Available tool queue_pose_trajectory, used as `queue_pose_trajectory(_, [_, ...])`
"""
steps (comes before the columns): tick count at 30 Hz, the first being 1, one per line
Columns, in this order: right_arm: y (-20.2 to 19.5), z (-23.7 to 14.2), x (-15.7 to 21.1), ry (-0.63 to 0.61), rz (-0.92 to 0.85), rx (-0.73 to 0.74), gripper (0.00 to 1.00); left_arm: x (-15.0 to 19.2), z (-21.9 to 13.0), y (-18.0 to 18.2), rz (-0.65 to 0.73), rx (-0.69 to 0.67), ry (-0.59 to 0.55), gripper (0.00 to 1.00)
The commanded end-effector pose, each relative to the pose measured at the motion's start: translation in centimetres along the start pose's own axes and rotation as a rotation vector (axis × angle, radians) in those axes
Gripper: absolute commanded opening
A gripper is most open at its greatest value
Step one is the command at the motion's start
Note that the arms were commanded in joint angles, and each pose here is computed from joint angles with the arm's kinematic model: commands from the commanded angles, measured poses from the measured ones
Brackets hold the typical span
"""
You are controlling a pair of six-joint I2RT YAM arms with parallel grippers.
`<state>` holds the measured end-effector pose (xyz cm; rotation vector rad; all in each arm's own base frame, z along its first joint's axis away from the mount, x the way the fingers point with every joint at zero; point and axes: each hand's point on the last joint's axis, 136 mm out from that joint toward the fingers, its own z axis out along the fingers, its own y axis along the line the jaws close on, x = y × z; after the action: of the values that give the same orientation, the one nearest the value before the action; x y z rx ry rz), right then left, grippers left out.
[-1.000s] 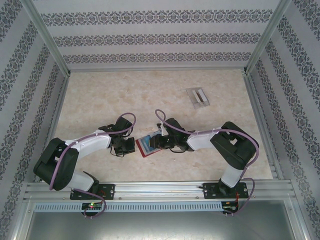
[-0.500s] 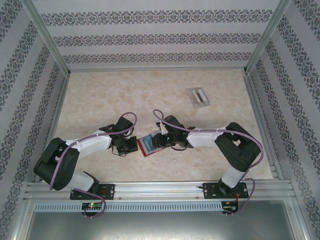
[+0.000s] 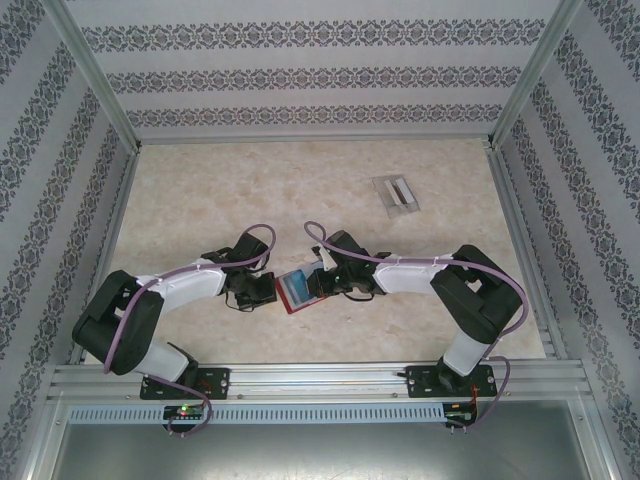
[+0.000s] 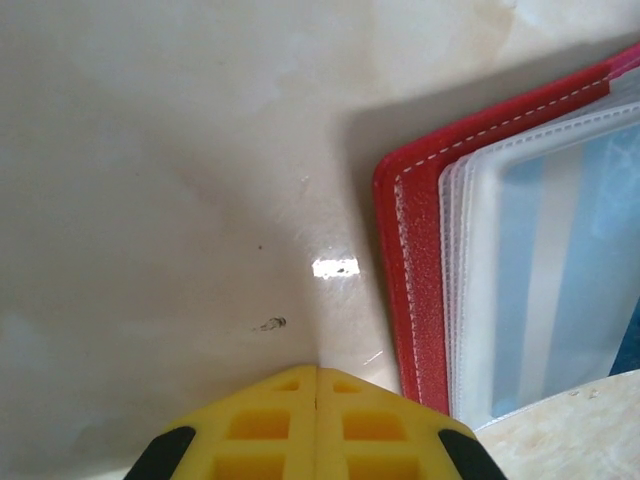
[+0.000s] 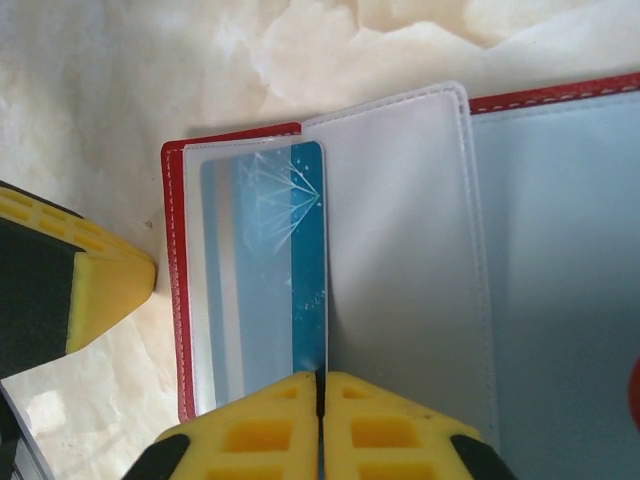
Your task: Put the credit cards into the card holder
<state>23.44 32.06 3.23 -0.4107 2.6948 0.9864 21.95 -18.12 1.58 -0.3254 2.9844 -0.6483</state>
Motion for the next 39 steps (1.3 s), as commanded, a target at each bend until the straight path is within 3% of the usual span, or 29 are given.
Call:
queue_pose_trajectory(1, [0.7,0.2,-0.5,0.003,0.002,-0.020,0.07,-0.2,0.4,-1.1,0.014,0.026,0.004,0.00])
queue_pose_trajectory(11, [3.6,2.7,0.5,0.071,0.023,-0.084,0.07,-0.3,0.4,-1.0,0.012,0.004,0.013,0.00])
queue_pose_trajectory(16, [3.6,2.8,0.7,0.084,0.023,-0.086,0.13,-0.4,0.4,-0.7,0.014,-0.010,0.003,0.00])
queue_pose_trajectory(20, [3.4,1.9,0.5,0.065,0.018,-0.068,0.22,-0.3,0.3,-0.5,0.011,-0.015,-0.001,0.00])
queue_pose_trajectory(28, [2.3,-1.3,-0.5,0.001,-0.034,0.006,0.29,-0.4,0.0,-0.3,0.028,-0.035,-0.011,0.00])
queue_pose_trajectory(39, [-1.7,-3.1,-0.2,-0.033,0.025,0.154,0.44,-0.1,-0.1,0.0,0.039,-0.049,0.004,0.00])
